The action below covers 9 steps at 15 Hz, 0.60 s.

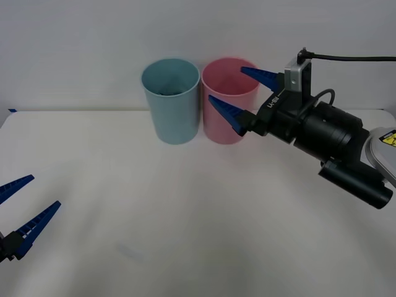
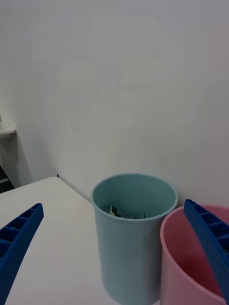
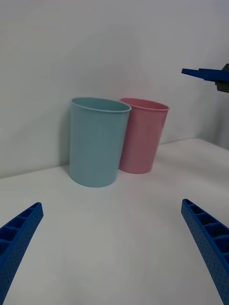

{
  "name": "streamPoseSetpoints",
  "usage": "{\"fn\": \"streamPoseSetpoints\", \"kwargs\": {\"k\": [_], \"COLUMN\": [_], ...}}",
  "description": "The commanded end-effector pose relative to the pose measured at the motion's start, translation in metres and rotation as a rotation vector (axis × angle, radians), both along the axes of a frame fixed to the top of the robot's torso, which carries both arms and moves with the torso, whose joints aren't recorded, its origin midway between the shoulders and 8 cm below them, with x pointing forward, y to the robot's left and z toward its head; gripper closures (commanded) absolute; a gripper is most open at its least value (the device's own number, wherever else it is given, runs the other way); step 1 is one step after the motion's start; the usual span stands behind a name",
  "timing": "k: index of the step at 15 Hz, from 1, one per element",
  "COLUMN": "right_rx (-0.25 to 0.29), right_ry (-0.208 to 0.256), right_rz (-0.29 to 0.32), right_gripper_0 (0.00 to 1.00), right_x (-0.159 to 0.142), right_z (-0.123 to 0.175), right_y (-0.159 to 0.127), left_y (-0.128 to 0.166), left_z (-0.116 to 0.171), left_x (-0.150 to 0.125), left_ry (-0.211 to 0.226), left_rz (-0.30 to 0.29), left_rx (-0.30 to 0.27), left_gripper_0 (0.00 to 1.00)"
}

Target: Grasp the object on the table and drop it into the matching bin: aluminum can to the light blue bin, PET bottle to the pink bin.

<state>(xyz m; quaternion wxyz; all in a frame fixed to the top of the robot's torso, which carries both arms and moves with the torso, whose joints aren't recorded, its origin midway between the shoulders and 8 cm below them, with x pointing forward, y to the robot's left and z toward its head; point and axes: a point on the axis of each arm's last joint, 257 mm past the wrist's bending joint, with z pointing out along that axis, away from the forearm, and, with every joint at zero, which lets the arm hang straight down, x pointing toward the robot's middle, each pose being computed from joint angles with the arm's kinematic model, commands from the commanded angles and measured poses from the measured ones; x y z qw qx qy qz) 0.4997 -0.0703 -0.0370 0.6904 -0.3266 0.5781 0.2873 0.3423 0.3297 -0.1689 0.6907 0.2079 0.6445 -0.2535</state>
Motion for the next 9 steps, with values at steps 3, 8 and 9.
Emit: {"fn": "streamPoseSetpoints", "kwargs": {"k": [3, 8, 9], "right_rx": [-0.106, -0.163, -0.17], "right_ry": [-0.056, -0.042, -0.028], "right_rz": [-0.023, -0.045, -0.041], "right_gripper_0": [0.0, 0.0, 0.0], "right_x": [-0.017, -0.04, -0.047], "right_z": [-0.029, -0.063, -0.07], "right_y": [-0.046, -0.094, -0.102], "left_y": [0.0, 0.0, 0.0], "left_z": [0.0, 0.0, 0.0], "left_x": [0.0, 0.0, 0.0], "left_ry": [0.0, 0.0, 0.0], "left_rz": [0.0, 0.0, 0.0], "left_rx": [0.0, 0.0, 0.0], "left_gripper_0": [0.0, 0.0, 0.0]}}
